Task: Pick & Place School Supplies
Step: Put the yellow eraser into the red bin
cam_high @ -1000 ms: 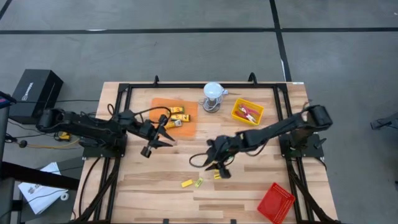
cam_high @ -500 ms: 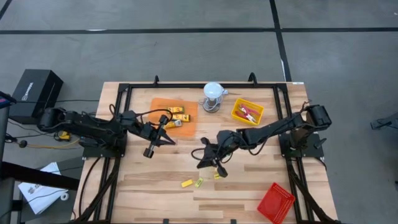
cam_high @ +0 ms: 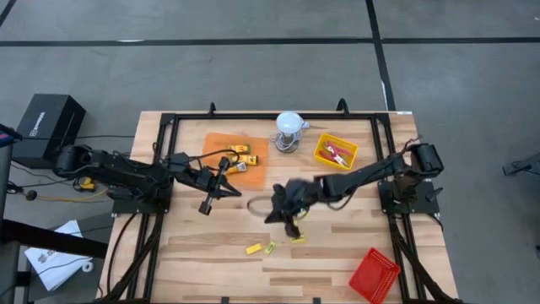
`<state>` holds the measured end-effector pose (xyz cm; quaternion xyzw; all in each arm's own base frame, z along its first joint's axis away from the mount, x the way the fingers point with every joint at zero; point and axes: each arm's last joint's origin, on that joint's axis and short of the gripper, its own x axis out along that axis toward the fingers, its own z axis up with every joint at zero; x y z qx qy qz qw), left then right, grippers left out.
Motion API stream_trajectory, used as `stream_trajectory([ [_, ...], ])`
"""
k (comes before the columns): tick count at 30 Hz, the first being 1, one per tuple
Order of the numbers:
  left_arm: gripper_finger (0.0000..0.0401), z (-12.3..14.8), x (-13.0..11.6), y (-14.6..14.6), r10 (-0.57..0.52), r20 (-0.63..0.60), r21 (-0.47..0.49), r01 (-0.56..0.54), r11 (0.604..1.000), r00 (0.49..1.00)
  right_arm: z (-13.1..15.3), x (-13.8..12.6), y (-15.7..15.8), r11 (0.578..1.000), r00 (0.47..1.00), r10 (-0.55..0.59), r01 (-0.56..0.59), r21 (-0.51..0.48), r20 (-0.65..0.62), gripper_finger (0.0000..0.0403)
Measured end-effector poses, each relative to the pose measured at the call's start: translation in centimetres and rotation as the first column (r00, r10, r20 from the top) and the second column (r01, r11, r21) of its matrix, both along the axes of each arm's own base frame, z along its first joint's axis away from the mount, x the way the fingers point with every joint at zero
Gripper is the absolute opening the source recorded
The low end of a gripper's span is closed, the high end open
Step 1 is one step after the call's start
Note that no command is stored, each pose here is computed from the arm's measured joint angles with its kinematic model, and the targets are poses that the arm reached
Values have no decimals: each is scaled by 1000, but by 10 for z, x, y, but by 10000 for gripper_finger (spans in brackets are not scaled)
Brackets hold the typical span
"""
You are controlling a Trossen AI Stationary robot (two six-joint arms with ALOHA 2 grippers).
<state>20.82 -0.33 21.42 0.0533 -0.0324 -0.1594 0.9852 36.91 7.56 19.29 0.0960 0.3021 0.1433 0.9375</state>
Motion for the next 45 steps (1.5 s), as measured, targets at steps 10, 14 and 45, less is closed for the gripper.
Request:
stream_trajectory([
  [10,2,-15,7,-6,-26,-67,41,29,999,997,-69,-11,39,986,935,-167,165,-33,-314,0],
  [14,3,-17,8,-6,-26,-79,40,29,999,997,-76,-15,40,973,904,-231,221,-68,-359,0],
  [45,4,-19,8,-6,-26,-98,37,30,999,995,-46,-64,37,926,828,-376,323,-192,-417,0],
])
